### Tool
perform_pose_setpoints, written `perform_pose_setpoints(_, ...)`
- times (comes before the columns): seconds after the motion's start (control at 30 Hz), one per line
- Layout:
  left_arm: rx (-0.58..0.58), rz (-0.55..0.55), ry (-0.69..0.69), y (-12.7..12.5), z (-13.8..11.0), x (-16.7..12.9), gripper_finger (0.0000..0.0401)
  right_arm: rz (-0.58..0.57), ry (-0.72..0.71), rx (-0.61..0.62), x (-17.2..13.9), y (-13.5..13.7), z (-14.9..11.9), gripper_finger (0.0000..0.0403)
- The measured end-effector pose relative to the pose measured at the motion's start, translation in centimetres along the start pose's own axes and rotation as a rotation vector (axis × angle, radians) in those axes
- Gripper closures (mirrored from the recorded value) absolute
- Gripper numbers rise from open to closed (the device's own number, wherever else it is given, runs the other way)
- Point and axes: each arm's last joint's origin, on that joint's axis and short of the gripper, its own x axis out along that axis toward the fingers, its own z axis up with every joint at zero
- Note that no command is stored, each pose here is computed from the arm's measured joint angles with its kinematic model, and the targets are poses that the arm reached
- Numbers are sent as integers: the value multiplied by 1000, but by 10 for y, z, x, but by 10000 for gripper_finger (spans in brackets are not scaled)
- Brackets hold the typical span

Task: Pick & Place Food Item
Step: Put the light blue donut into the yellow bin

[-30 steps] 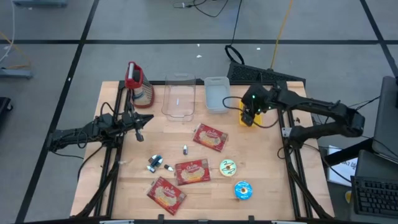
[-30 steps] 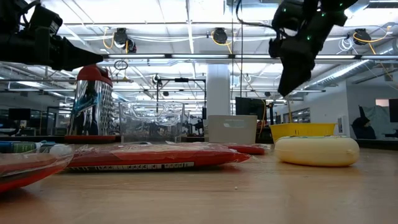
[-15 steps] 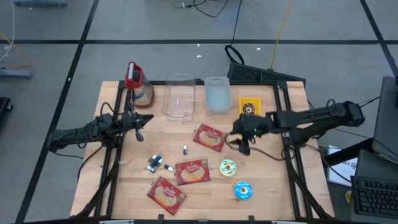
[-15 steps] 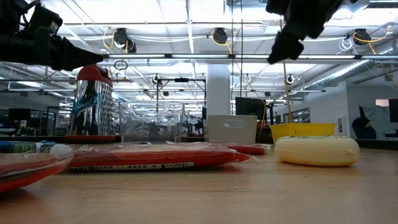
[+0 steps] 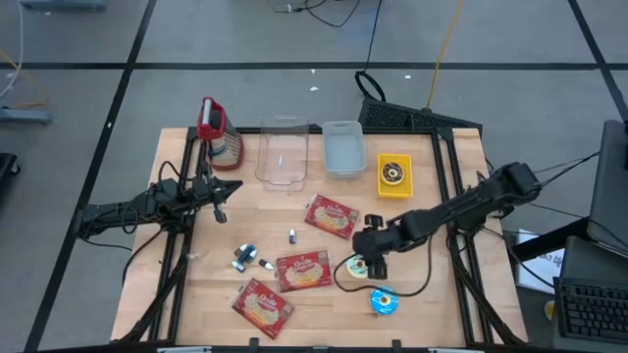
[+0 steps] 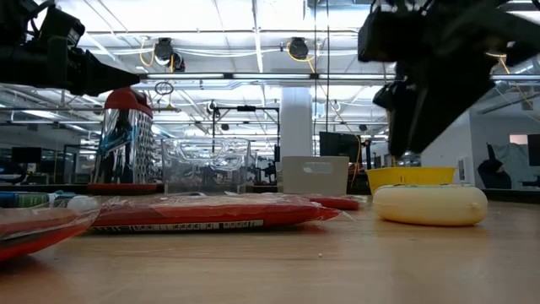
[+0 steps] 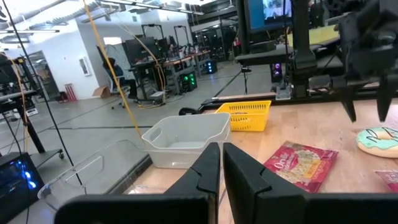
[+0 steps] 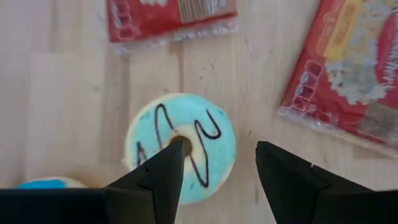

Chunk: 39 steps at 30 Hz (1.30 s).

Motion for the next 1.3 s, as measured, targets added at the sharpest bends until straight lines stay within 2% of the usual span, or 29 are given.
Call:
perform_pose_setpoints(0.37, 0, 1, 0, 0, 0, 0, 377, -20, 76, -44, 28, 0, -4, 216)
perform_pose_setpoints(0.53, 0, 1, 1, 0, 0, 0, 377, 17, 125, -46, 38, 2, -8, 216)
perform_pose_setpoints(0.9, 0, 0, 0, 0, 0, 0, 377, 11, 136, -66, 43, 1, -9, 219)
perform_pose_setpoints(1.07, 0, 0, 0, 0, 0, 0, 377, 11, 136, -67, 43, 1, -9, 244)
perform_pose_setpoints(1.3, 0, 0, 0, 0, 0, 0, 377, 14, 136, -82, 43, 1, -9, 304)
